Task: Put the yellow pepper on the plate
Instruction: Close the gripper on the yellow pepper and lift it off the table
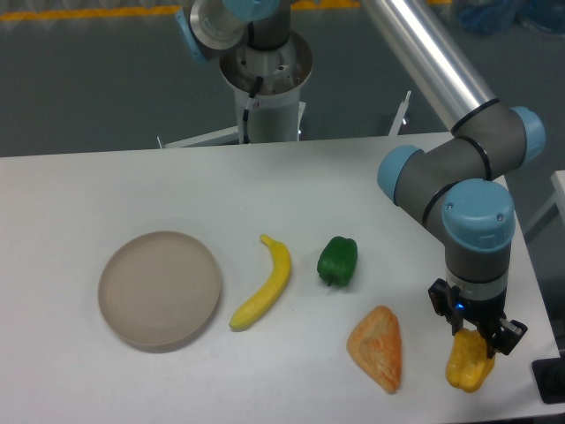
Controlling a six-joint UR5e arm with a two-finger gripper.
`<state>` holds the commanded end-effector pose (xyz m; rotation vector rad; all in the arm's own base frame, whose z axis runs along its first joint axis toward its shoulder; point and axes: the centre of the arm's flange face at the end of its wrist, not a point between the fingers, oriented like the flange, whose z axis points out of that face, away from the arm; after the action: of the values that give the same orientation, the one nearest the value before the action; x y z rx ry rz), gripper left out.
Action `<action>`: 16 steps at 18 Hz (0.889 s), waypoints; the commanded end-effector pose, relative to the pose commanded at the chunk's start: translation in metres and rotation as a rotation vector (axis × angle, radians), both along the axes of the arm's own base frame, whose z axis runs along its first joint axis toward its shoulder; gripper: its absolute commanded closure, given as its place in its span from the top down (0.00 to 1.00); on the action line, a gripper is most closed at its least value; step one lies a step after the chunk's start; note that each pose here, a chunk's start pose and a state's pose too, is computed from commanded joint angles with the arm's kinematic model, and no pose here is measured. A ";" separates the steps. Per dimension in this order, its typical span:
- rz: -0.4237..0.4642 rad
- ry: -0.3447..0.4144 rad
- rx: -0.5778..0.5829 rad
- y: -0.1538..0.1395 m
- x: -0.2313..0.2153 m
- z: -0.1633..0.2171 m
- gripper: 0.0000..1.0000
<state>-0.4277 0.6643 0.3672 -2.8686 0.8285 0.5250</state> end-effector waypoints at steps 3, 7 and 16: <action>0.002 0.001 0.001 -0.002 0.000 0.003 0.41; 0.012 0.005 0.004 -0.005 0.002 0.009 0.41; 0.048 -0.111 0.024 -0.039 0.092 0.087 0.41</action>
<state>-0.3361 0.6256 0.4546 -2.8721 0.7326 0.3740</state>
